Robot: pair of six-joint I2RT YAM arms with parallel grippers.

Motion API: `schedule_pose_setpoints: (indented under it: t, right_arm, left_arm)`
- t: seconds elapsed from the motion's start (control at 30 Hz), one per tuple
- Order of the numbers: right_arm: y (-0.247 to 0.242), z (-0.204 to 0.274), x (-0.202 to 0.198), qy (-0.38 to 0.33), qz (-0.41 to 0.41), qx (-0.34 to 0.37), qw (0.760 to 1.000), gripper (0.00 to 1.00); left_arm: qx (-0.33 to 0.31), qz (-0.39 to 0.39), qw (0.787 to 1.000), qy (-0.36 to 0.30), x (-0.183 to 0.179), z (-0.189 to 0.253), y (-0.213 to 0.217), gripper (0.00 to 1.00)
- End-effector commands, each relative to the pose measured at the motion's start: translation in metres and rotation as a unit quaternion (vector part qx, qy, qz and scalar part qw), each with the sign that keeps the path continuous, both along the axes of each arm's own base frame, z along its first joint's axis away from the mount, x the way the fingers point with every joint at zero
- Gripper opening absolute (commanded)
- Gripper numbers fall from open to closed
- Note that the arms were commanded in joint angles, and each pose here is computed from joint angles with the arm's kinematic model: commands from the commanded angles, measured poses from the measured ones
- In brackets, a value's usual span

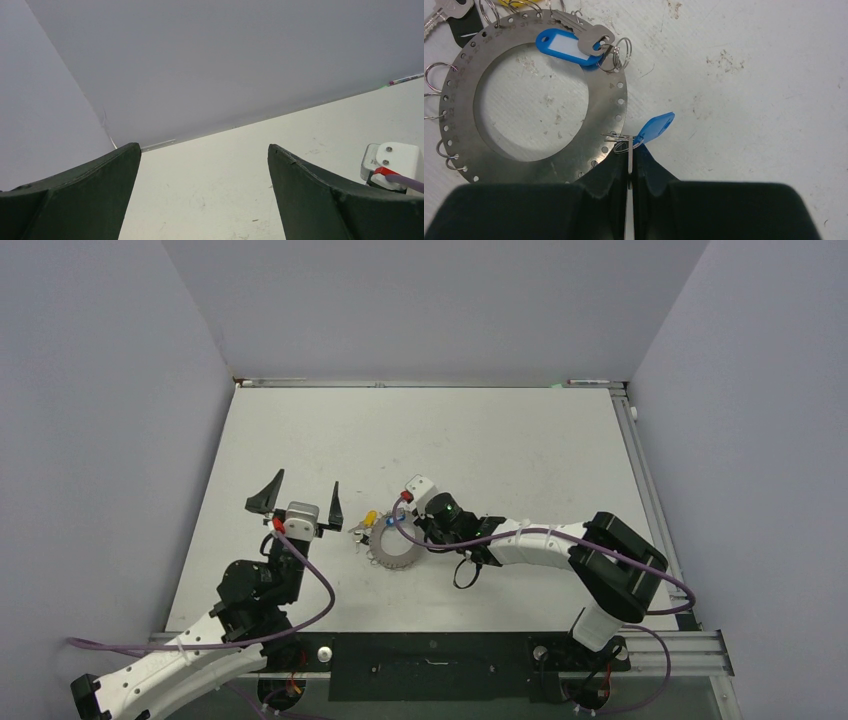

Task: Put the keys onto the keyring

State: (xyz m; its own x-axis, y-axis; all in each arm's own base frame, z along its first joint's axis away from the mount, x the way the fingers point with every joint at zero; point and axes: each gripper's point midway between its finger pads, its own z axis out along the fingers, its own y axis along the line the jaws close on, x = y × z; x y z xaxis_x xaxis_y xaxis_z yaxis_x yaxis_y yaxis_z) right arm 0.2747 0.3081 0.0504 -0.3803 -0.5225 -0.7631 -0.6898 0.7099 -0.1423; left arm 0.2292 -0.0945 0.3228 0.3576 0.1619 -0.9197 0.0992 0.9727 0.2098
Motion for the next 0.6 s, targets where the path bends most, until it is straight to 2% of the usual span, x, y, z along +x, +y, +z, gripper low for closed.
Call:
schedule_pose_setpoints:
  t: [0.0, 0.3, 0.33, 0.43, 0.57]
  right_arm:
    - [0.001, 0.017, 0.011, -0.021, -0.023, 0.031, 0.999, 0.05]
    - [-0.02, -0.002, 0.004, -0.003, -0.034, -0.022, 0.999, 0.06]
    - [-0.025, -0.004, 0.004, -0.001, -0.042, -0.034, 0.999, 0.08]
    - [-0.042, -0.013, 0.004, 0.008, -0.072, -0.072, 0.995, 0.23]
    - [-0.059, -0.014, 0.006, 0.002, -0.116, -0.095, 0.989, 0.57]
  left_arm:
    - [-0.005, -0.006, 1.0, -0.006, 0.001, 0.004, -0.003, 0.96]
    - [0.007, -0.012, 1.0, 0.0, 0.005, -0.002, -0.01, 0.96]
    - [0.007, -0.013, 1.0, 0.001, 0.005, -0.003, -0.01, 0.96]
    - [0.008, -0.015, 1.0, 0.001, 0.006, -0.003, -0.012, 0.96]
    - [0.009, -0.018, 1.0, 0.002, 0.006, -0.004, -0.013, 0.96]
